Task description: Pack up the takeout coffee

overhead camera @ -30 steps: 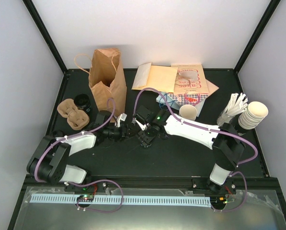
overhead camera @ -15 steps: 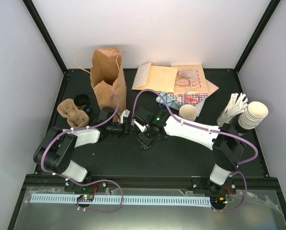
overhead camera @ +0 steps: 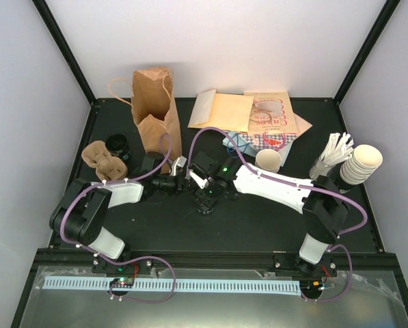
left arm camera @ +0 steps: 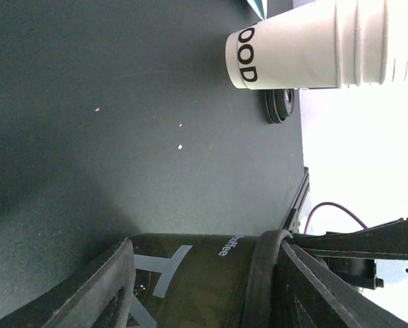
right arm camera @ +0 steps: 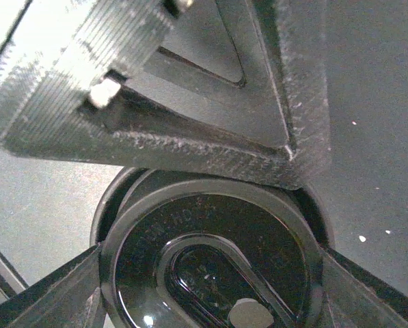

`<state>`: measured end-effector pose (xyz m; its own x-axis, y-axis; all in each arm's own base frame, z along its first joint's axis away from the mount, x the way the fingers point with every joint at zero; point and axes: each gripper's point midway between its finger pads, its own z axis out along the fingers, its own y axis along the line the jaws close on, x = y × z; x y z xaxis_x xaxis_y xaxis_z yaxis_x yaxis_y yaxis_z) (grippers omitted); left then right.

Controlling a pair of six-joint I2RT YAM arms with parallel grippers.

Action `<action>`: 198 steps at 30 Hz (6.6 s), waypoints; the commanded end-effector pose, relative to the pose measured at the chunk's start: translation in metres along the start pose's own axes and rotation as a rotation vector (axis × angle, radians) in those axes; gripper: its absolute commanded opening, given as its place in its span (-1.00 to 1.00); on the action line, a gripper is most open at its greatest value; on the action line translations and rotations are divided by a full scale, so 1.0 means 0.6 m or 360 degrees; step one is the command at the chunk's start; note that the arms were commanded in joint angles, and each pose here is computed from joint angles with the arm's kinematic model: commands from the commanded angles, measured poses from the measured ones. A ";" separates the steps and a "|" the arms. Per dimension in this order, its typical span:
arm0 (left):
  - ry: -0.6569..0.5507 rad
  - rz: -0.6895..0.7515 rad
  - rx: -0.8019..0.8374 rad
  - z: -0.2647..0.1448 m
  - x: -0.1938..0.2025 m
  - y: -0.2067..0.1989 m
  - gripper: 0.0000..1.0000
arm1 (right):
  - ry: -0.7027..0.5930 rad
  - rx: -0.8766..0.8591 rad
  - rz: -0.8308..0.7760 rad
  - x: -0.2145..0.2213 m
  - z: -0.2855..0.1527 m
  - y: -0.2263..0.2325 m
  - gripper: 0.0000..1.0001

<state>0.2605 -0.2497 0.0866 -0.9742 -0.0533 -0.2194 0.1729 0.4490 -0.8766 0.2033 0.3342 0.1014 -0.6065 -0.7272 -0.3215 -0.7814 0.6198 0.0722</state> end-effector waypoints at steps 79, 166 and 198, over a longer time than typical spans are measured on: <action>-0.0408 -0.0067 0.0224 -0.099 0.051 0.013 -0.05 | 0.0585 -0.0095 -0.0072 0.145 0.088 0.039 0.49; -0.0112 -0.0003 -0.0063 -0.076 0.080 0.013 0.62 | 0.0245 0.0101 -0.0064 0.071 0.041 0.010 0.66; -0.0090 0.0175 -0.0001 -0.064 0.035 -0.064 0.70 | -0.0059 -0.0132 0.0045 0.014 -0.031 0.022 0.98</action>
<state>0.2210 -0.2165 0.1140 -0.9459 -0.0891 -0.3119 0.2242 0.5152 -0.8272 0.1904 0.3251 0.1125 -0.6437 -0.6936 -0.3233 -0.7553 0.6437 0.1230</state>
